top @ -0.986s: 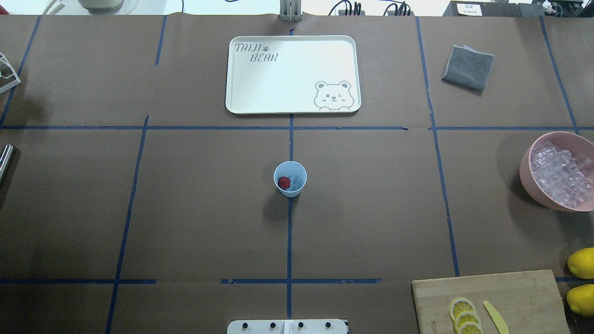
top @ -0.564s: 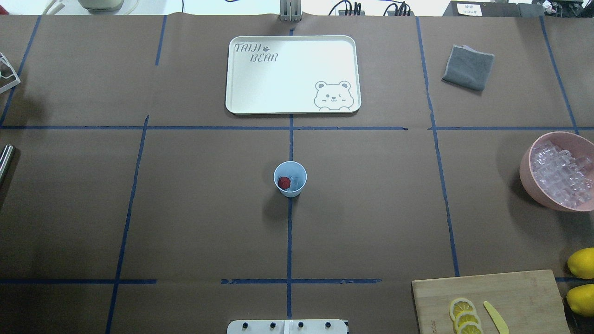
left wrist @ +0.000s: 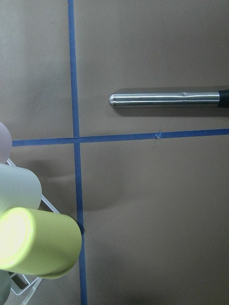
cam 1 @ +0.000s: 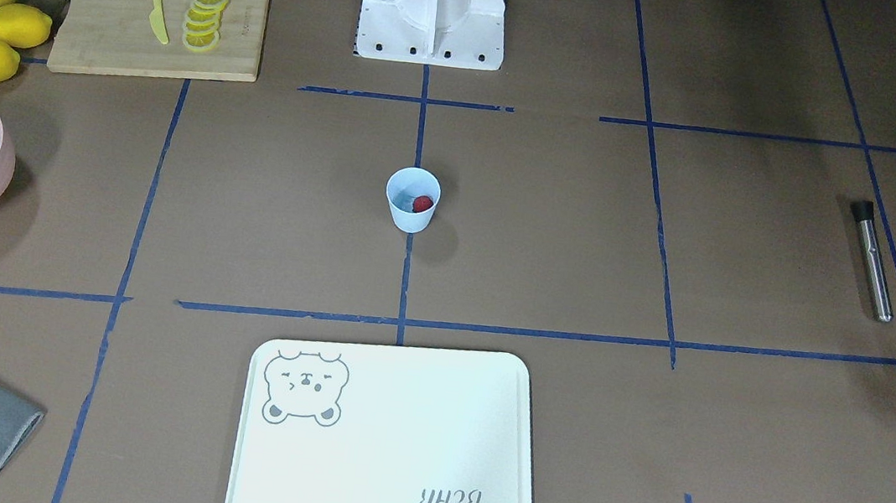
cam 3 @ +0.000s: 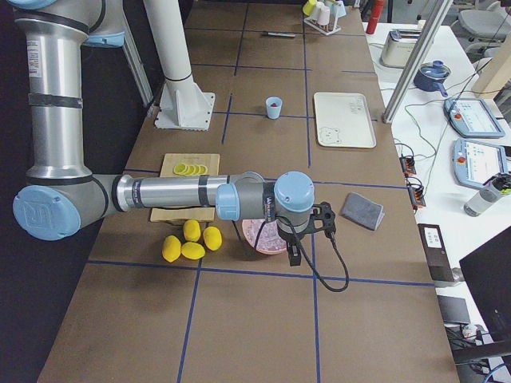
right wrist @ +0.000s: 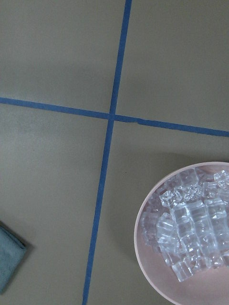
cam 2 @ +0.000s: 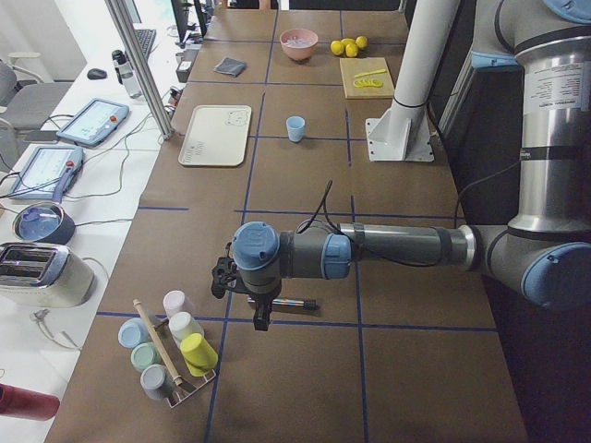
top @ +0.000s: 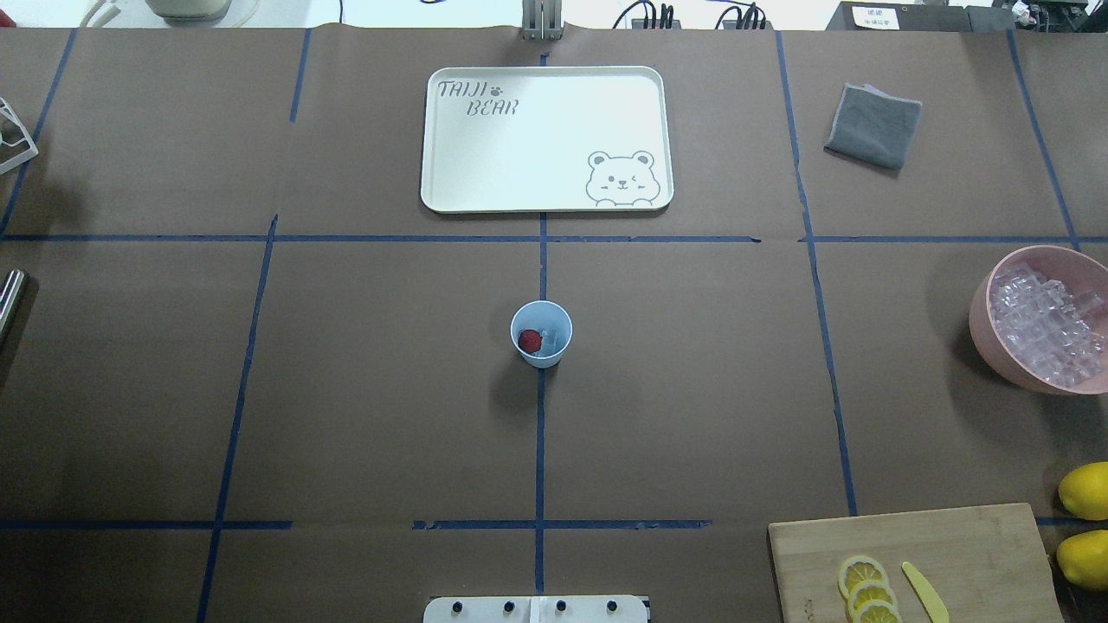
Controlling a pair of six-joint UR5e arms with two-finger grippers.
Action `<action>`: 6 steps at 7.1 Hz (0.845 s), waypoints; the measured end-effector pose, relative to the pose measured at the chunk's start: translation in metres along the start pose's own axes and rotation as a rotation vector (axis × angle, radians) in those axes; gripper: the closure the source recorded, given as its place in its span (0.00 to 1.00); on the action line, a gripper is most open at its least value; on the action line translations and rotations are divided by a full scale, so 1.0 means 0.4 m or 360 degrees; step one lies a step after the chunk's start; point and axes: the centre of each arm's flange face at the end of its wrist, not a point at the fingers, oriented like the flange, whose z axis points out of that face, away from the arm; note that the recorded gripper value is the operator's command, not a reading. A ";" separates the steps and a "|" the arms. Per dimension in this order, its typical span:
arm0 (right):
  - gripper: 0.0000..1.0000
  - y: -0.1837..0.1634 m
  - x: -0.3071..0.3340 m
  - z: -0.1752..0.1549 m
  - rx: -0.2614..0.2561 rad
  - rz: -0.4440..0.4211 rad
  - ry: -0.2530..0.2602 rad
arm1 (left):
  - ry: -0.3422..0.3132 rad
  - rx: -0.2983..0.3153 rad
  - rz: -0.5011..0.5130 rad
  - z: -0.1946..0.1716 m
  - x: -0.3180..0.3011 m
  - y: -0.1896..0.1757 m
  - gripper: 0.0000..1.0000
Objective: Mash ice and strawberries in cup
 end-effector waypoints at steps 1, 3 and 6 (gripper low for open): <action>0.01 -0.001 -0.001 -0.001 0.0001 -0.0001 0.0000 | 0.0000 0.0000 0.0001 0.000 0.000 0.000 0.00; 0.01 -0.004 -0.002 -0.002 0.0003 -0.0004 0.0002 | 0.0000 0.0000 0.0002 0.000 0.000 0.000 0.00; 0.01 -0.007 -0.004 -0.005 0.0006 -0.0007 0.0002 | 0.0000 0.0000 0.0003 0.000 0.000 0.000 0.00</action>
